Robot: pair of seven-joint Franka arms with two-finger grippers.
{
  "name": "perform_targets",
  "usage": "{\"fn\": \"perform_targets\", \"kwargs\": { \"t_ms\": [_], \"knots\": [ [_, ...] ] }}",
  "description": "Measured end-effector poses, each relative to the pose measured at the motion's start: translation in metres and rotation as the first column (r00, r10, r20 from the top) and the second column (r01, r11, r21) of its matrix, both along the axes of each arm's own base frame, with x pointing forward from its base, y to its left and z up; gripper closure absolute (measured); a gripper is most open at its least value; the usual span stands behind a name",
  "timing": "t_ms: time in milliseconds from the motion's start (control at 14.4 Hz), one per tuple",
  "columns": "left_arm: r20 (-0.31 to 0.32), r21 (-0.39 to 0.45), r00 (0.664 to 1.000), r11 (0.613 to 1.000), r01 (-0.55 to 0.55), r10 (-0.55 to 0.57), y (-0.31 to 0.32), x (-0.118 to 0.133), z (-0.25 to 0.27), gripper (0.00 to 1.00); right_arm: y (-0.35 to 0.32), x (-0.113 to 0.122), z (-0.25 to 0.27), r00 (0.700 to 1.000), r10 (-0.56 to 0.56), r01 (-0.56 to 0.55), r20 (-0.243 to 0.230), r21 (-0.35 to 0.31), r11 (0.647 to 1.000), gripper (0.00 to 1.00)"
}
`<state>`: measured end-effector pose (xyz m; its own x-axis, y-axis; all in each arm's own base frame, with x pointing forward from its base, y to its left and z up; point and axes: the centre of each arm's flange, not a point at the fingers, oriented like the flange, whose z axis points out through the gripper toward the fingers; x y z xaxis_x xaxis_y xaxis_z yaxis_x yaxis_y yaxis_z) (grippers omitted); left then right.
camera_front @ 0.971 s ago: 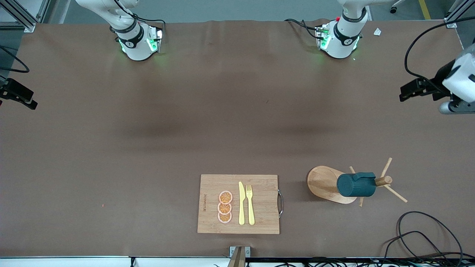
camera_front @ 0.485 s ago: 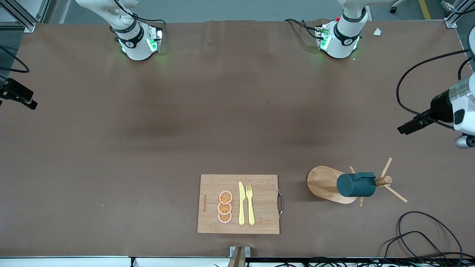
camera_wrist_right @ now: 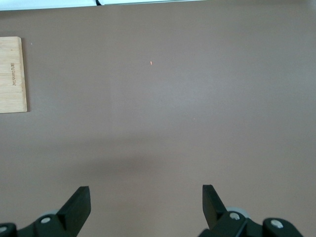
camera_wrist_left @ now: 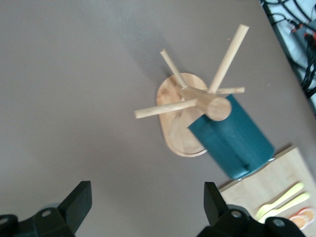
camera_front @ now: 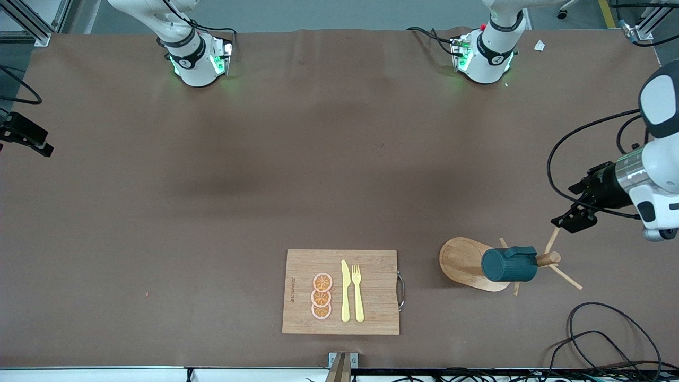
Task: Transfer cup from left to right arm and place
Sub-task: 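Lower the left gripper around the teal mug and close it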
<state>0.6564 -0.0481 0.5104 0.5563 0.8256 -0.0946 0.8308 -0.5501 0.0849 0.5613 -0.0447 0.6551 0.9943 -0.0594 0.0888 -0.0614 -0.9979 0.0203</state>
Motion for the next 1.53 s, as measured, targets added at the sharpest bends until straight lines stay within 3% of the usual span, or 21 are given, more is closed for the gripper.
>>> {"fn": "perform_targets", "kwargs": {
  "t_ms": [208,485,971,1526],
  "knots": [
    [0.026,-0.097,0.981,0.978,-0.187,0.191,-0.021,0.016,-0.014,0.0,0.0,0.0,0.0,1.0,0.0,0.0,0.0,0.0,1.0,0.0],
    [-0.001,-0.213,0.892,0.871,-0.442,0.452,-0.019,0.039,-0.038,0.0,0.0,0.0,0.0,1.0,0.0,0.0,0.0,0.0,1.0,0.0],
    [-0.092,-0.257,0.822,0.784,-0.565,0.562,-0.011,0.05,-0.068,0.0,0.0,0.0,0.0,1.0,0.0,0.0,0.0,0.0,1.0,0.0],
    [-0.12,-0.236,0.819,0.785,-0.573,0.561,-0.014,0.059,-0.116,0.0,0.0,0.0,0.0,1.0,0.0,0.0,0.0,0.0,1.0,0.0]
  ]
}}
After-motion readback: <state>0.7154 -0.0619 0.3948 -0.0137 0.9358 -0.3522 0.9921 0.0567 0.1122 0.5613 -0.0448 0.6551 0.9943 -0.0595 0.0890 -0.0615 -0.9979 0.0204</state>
